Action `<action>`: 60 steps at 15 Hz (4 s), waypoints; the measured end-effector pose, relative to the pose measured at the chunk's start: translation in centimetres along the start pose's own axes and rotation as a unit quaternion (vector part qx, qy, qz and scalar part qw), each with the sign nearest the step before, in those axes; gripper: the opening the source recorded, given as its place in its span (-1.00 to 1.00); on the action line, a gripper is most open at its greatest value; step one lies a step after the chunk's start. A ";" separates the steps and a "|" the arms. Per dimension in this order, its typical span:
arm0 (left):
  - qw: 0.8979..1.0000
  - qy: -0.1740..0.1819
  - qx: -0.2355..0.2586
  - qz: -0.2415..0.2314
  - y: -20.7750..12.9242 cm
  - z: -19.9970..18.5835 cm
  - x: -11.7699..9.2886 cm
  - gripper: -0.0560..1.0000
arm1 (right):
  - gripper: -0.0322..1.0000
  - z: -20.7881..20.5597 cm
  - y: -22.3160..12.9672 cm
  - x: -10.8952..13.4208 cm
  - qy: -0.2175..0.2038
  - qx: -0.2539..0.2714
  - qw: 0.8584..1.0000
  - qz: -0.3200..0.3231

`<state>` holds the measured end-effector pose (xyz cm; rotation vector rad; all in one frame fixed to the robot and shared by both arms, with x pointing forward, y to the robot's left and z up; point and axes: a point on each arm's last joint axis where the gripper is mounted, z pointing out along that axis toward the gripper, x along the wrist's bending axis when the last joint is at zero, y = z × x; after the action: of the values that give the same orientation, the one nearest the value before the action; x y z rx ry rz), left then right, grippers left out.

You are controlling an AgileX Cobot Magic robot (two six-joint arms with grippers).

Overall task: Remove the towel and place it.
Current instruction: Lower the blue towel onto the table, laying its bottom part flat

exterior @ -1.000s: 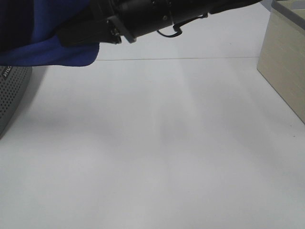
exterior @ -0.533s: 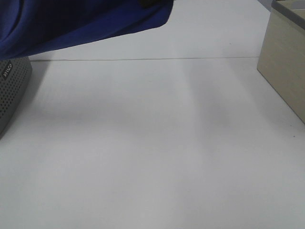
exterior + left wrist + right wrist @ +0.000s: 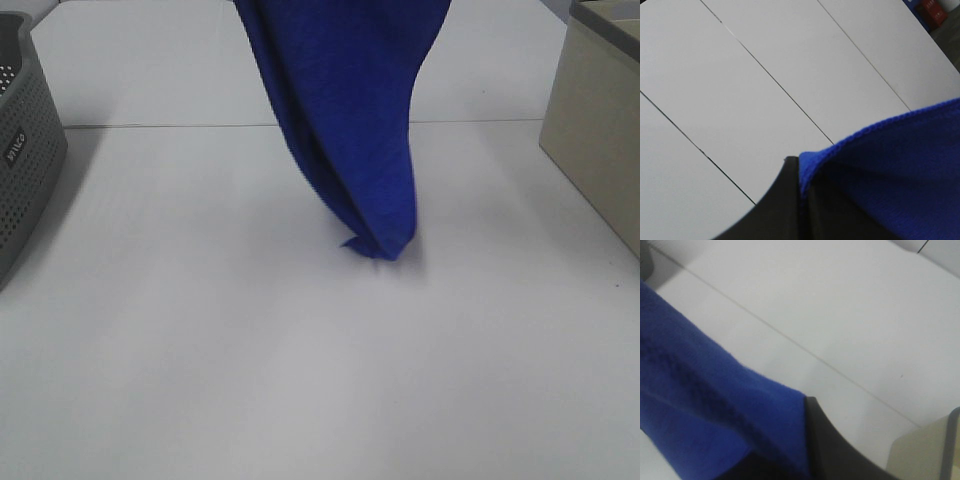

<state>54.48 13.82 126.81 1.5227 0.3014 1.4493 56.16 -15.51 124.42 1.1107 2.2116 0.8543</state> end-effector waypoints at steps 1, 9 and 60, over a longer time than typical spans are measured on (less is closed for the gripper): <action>1.000 0.009 -0.010 -0.010 -0.3 0.2 0.3 -0.89 | -0.90 -0.3 0.5 -0.3 -0.015 -0.022 1.000 -0.002; 0.998 0.041 -0.054 -0.010 -1.8 1.5 1.3 -0.89 | -0.90 -0.7 3.2 -1.9 -0.110 -0.158 0.981 -0.041; 0.801 -0.251 0.510 -0.185 -12.2 -0.5 -2.5 -0.89 | -0.90 3.6 -5.1 -0.3 0.124 0.136 0.975 0.123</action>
<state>58.55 18.24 115.92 2.4367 1.1019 0.4645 56.17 -17.06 118.31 1.5046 2.4882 0.8458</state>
